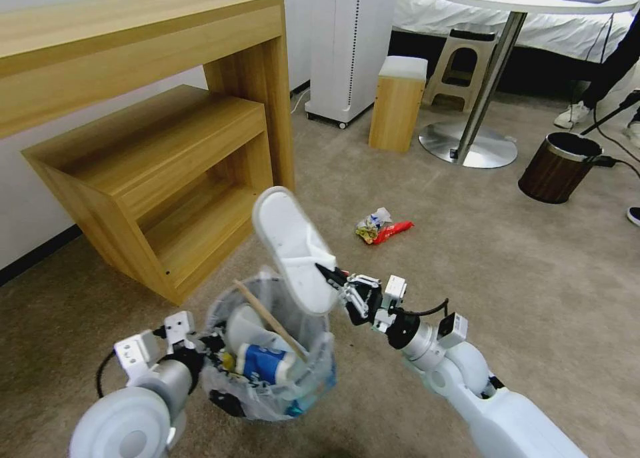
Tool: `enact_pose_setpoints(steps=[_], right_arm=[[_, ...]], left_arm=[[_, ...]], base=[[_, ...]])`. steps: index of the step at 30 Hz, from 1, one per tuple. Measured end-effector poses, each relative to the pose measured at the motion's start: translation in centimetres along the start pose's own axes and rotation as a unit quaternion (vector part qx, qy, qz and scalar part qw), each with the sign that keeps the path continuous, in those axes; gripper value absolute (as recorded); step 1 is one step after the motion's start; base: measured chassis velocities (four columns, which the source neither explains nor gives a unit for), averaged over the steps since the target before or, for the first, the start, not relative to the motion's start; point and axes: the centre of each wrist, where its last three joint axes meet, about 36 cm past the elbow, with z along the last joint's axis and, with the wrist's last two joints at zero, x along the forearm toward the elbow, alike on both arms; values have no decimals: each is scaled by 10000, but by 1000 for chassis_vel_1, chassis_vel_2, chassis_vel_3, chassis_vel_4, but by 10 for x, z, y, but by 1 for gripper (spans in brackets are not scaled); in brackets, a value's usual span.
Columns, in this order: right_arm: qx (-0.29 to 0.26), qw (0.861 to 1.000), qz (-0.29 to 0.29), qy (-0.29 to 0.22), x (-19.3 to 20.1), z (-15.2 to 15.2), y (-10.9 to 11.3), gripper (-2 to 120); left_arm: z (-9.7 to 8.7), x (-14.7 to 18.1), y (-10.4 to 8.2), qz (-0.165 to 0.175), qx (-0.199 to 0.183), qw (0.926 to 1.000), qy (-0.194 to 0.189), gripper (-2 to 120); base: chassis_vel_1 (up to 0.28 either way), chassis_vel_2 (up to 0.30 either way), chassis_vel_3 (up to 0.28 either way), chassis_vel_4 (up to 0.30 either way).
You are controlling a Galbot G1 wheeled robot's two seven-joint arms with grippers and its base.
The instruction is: Pick up the trash bin and place the garbage on the floor into it.
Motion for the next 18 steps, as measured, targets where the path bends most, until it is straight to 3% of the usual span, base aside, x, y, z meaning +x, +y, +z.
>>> enact_pose_setpoints(steps=[10,18], right_arm=[[-211,9983,-466,266,-1,27,11,0],[-232,9975,-497,438,2,40,10,0]], left_arm=[[2,-7,-8,254,51,9996,91,1],[0,-5,-6,274,49,9996,59,1]], base=[[0,0,0,0],[0,0,0,0]])
